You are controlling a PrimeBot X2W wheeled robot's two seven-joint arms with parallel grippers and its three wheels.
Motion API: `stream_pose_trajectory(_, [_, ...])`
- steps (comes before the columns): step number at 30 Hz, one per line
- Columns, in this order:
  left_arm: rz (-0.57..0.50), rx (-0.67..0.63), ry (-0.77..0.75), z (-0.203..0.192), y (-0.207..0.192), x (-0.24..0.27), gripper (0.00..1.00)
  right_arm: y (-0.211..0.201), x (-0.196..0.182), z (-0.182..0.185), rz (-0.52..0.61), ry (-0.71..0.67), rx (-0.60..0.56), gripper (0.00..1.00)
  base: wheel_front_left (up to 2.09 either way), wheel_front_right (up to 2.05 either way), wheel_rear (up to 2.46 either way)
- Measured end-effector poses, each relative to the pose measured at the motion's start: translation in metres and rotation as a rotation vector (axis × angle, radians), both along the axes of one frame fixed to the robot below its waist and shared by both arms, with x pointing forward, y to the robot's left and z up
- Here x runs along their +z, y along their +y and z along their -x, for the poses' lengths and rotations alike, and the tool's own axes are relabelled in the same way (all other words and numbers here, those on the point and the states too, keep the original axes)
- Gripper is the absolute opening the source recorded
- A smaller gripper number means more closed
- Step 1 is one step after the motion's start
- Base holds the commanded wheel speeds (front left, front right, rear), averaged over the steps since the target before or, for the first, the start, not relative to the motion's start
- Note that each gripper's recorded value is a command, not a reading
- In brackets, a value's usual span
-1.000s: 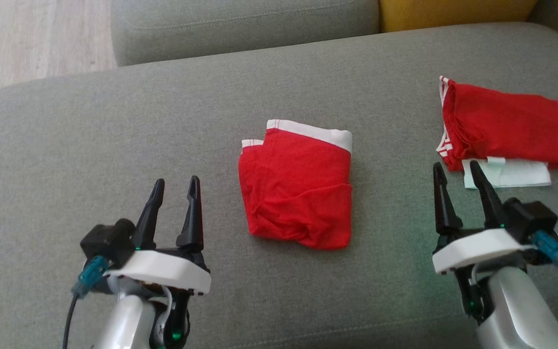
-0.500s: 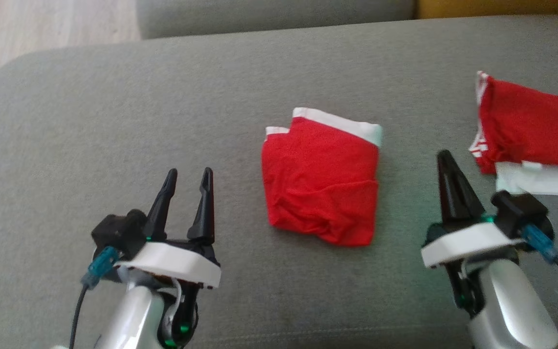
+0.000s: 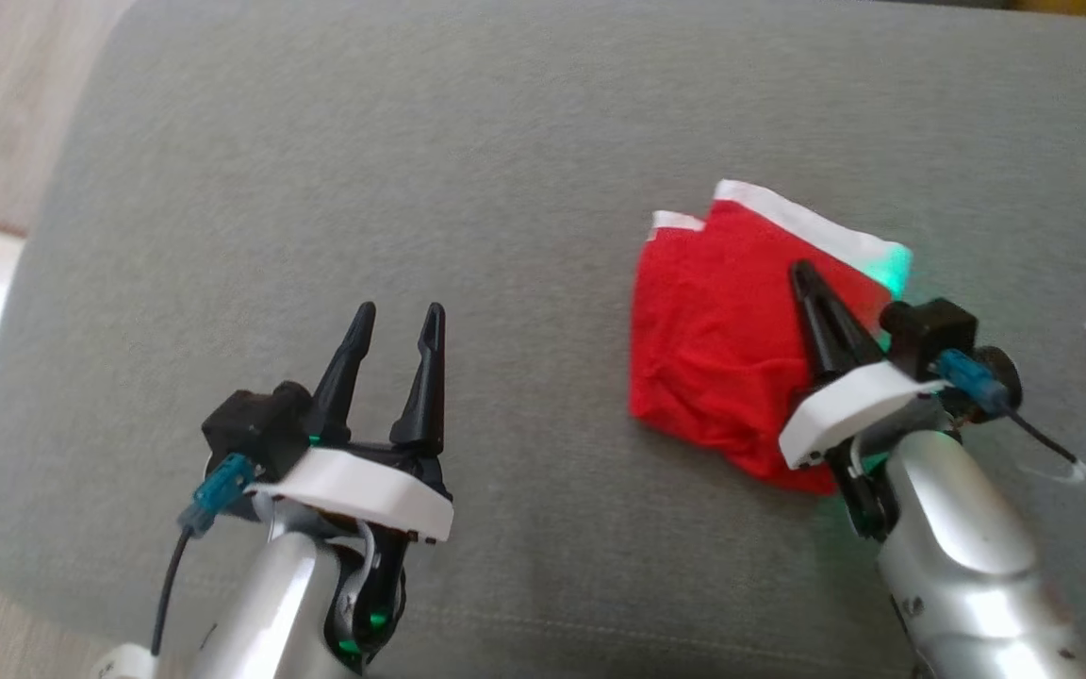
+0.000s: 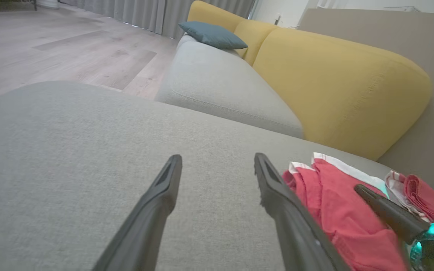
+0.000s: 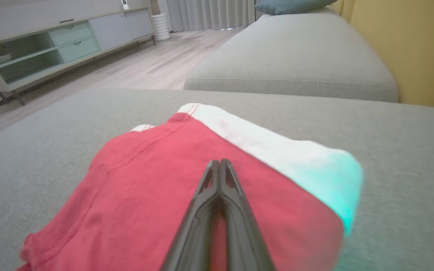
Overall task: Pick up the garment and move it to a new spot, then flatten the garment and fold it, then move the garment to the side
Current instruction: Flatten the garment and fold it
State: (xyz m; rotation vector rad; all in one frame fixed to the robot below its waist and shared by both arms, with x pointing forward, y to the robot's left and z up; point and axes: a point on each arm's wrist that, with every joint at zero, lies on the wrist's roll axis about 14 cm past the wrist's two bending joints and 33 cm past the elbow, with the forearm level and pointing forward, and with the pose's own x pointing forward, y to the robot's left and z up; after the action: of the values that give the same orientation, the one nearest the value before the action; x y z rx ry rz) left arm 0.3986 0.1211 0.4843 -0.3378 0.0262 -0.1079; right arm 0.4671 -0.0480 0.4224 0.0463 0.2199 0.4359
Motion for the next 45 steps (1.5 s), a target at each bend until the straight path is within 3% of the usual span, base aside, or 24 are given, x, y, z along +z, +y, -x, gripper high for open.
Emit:
stream_pose_trajectory(9, [-0.017, 0.069, 0.053, 0.005, 0.022, -0.016, 1.0, 0.045, -0.027, -0.009, 0.026, 0.067, 0.13, 0.0, 0.0, 0.0, 0.0])
stream_pose_trajectory(18, [-0.017, 0.051, 0.061, -0.003, 0.015, -0.02, 1.0, 0.043, -0.046, -0.007, 0.044, 0.127, 0.138, 0.0, 0.0, 0.0, 0.0])
stream_pose_trajectory(26, [-0.006, 0.015, 0.019, -0.009, 0.003, -0.007, 1.0, 0.029, 0.002, -0.018, -0.03, 0.011, 0.071, 0.0, 0.0, 0.0, 0.0])
stream_pose_trajectory(34, [0.006, -0.032, -0.055, -0.012, -0.013, 0.018, 1.0, -0.023, 0.047, -0.005, -0.077, -0.113, -0.075, 0.0, 0.0, 0.0, 0.0])
stream_pose_trajectory(35, [0.009, -0.037, -0.074, -0.013, -0.015, 0.024, 1.0, -0.043, 0.054, 0.002, -0.076, -0.134, -0.128, 0.7, 0.0, 0.0, 0.0])
stream_pose_trajectory(36, [0.012, -0.042, -0.08, -0.012, -0.017, 0.026, 1.0, -0.052, 0.056, 0.006, -0.071, -0.145, -0.148, 1.0, 0.0, 0.0, 0.0])
stream_pose_trajectory(45, [0.022, -0.109, -0.096, -0.003, -0.04, 0.032, 1.0, -0.112, 0.06, 0.053, -0.051, -0.178, -0.314, 1.0, 0.0, 0.0, 0.0])
